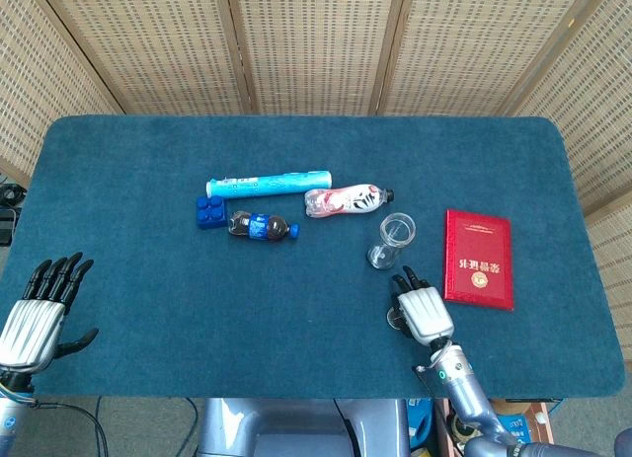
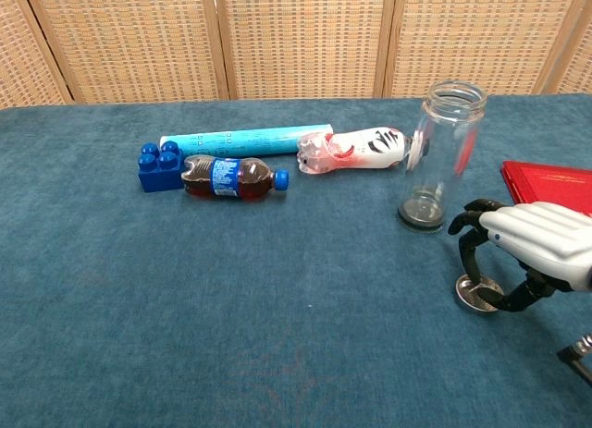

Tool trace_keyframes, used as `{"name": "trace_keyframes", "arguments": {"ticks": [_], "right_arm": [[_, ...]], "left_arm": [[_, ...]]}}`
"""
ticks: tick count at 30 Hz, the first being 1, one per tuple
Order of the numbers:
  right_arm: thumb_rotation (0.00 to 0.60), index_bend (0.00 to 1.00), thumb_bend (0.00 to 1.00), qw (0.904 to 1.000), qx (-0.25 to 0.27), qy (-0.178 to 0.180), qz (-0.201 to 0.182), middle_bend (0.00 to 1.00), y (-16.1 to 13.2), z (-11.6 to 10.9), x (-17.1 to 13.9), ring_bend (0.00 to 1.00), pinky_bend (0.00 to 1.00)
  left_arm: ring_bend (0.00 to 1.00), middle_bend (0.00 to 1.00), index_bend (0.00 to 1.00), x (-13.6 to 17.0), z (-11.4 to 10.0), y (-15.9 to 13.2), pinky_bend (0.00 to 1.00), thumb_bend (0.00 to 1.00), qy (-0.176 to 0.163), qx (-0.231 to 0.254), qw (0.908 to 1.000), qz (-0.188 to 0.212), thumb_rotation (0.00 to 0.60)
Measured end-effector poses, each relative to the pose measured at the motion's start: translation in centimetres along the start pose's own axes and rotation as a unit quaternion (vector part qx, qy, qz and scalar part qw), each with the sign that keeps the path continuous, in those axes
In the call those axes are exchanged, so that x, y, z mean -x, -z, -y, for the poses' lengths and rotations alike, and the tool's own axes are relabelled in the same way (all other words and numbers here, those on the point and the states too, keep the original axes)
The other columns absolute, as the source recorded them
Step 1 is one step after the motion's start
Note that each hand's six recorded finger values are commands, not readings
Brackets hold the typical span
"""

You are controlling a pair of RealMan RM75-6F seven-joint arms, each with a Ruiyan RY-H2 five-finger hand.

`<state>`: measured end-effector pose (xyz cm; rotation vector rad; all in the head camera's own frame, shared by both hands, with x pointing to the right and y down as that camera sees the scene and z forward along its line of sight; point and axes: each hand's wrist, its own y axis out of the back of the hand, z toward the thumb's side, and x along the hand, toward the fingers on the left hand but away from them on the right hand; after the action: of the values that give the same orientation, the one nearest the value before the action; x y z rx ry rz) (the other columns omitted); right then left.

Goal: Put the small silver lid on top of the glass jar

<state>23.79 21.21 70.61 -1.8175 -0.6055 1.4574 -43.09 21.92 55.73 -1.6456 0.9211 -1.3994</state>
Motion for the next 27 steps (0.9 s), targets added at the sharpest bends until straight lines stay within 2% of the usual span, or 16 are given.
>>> {"name": "trace_keyframes", "arguments": {"ticks": [27], "right_arm": [[0.6,0.63,0.55,0.9999,-0.01,0.005,0.0,0.28,-0.43,-0.66,-0.37,0.09,0.35]], "left_arm": [[0.0,0.0,0.0,-0.08,-0.06,0.13,0.0,0.22,-0.001,0.002,1.0,-0.002,0.6]]}}
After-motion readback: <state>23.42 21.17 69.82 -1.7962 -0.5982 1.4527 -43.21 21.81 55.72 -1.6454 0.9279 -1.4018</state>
